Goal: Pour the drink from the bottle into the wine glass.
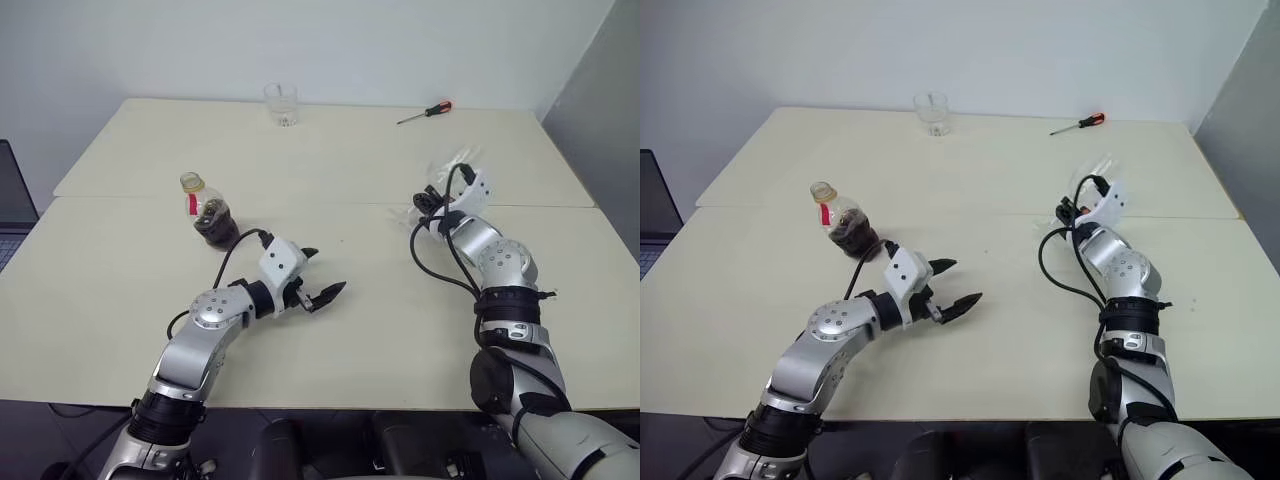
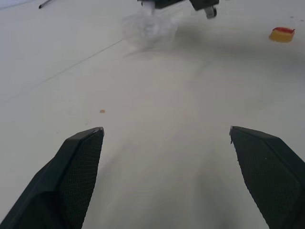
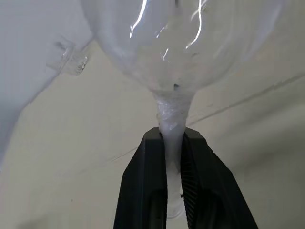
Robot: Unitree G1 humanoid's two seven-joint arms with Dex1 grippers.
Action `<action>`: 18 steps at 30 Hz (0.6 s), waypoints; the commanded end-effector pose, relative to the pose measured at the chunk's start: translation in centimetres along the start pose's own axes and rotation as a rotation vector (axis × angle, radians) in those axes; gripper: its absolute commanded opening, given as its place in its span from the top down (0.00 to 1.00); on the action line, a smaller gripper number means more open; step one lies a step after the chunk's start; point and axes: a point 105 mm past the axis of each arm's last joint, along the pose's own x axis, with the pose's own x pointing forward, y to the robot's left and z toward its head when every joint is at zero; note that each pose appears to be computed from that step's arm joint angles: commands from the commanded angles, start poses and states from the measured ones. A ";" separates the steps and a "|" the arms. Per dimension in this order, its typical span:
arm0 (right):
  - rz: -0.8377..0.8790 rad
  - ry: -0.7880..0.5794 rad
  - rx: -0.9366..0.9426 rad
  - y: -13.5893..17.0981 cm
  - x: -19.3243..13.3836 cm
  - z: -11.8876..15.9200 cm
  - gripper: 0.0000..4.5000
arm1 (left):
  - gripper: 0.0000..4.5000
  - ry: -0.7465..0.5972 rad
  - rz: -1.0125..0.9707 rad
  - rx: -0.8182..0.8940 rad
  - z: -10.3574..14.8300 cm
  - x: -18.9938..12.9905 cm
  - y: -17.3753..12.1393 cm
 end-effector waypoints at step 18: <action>0.435 -0.173 -0.529 11.7 -2.1 -6.6 0.97 | 0.00 0.018 0.160 -0.072 -0.5 -3.9 1.3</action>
